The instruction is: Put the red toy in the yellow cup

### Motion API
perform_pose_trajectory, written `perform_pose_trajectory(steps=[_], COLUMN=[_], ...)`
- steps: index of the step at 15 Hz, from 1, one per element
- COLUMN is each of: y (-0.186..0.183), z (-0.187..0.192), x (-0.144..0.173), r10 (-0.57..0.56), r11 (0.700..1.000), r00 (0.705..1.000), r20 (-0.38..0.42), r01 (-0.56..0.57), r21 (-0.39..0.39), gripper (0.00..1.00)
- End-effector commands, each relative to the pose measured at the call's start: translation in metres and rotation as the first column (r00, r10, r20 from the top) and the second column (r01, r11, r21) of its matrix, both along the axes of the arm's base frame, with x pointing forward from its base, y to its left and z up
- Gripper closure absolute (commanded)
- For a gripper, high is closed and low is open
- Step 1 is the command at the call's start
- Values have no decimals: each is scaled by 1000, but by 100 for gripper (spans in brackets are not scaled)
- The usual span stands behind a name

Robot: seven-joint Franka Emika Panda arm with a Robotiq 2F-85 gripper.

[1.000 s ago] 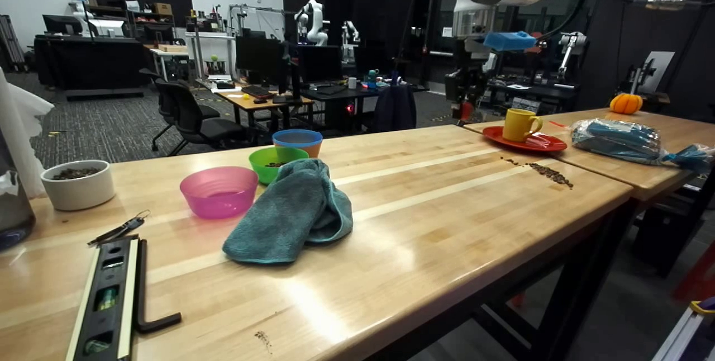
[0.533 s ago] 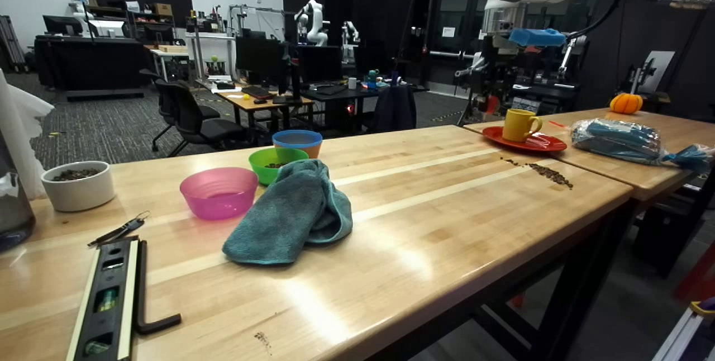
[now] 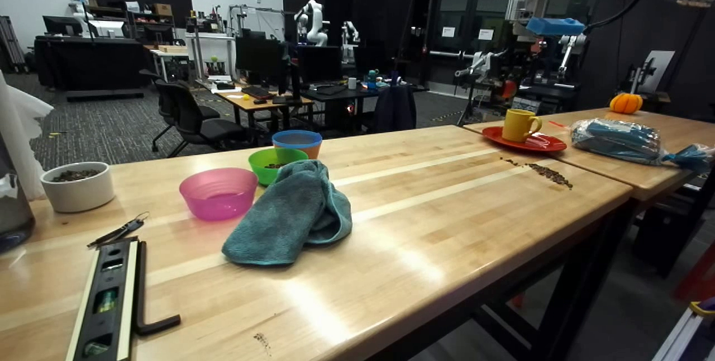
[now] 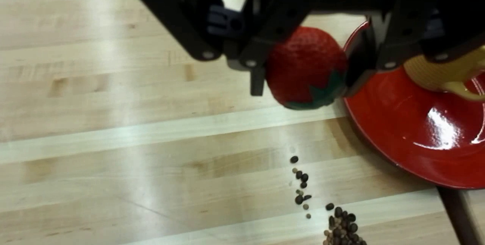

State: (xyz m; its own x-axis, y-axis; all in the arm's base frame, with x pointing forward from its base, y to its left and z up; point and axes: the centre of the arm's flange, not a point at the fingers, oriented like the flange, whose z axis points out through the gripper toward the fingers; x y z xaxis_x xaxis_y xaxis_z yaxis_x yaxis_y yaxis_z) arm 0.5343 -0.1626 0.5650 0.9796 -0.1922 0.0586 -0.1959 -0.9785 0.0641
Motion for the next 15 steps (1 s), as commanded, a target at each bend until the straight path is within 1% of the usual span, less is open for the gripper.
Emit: perform_pose_trajectory(steps=[1,8,13,15], y=[-30,-91,-134,-149], z=[18,22,9,4], x=[29,66,75,78], r10=[-21,-101,-172,-200], r11=[1000,994,985,980], r00=[1000,995,985,980], r20=[16,24,-18,-20], r01=[21,102,172,199], r21=[-12,-43,-23,-24], gripper=[74,74,74,74])
